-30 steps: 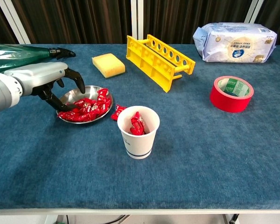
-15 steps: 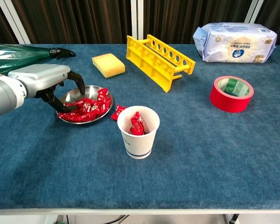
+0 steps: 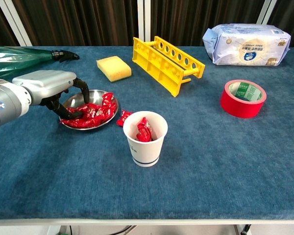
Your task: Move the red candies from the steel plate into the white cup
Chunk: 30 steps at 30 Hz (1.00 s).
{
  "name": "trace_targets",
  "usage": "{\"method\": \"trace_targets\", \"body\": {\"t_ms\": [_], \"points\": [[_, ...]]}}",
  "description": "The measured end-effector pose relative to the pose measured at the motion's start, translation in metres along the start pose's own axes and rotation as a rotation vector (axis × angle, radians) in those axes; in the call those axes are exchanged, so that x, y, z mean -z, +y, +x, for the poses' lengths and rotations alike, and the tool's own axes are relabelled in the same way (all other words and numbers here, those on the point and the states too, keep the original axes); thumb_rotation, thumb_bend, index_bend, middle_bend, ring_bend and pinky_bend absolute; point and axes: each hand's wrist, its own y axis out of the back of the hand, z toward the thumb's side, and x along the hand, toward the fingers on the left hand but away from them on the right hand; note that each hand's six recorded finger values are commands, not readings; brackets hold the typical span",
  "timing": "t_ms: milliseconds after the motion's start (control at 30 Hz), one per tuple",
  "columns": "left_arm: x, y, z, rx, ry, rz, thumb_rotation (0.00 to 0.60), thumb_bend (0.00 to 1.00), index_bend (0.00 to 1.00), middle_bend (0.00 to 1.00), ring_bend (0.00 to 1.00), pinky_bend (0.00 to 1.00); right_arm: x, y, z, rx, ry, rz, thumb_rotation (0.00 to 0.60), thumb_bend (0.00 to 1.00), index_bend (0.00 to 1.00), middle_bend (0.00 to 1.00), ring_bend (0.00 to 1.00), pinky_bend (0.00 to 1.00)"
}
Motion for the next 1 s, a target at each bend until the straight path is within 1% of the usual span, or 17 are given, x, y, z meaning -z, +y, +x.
{"method": "trace_targets", "body": {"t_ms": [267, 533, 733, 1000], "points": [[-0.001, -0.003, 0.002, -0.002, 0.003, 0.009, 0.584, 0.28, 0.46, 0.24, 0.13, 0.25, 0.000, 0.001, 0.000, 0.002, 0.000, -0.001, 0.600, 0.30, 0.00, 0.00, 0.00, 0.00], [-0.002, 0.001, 0.000, -0.028, 0.000, -0.001, 0.586, 0.29, 0.51, 0.25, 0.13, 0.25, 0.000, 0.000, 0.000, 0.000, 0.001, 0.000, 0.600, 0.30, 0.00, 0.00, 0.00, 0.00], [-0.005, 0.014, -0.006, -0.076, -0.020, -0.015, 0.589, 0.29, 0.52, 0.25, 0.13, 0.26, 0.000, 0.000, 0.000, -0.001, 0.002, 0.000, 0.600, 0.30, 0.00, 0.00, 0.00, 0.00], [-0.004, 0.035, -0.024, -0.128, -0.043, -0.057, 0.589, 0.29, 0.52, 0.25, 0.13, 0.26, -0.001, 0.000, 0.000, -0.002, 0.003, 0.000, 0.600, 0.30, 0.00, 0.00, 0.00, 0.00]]}}
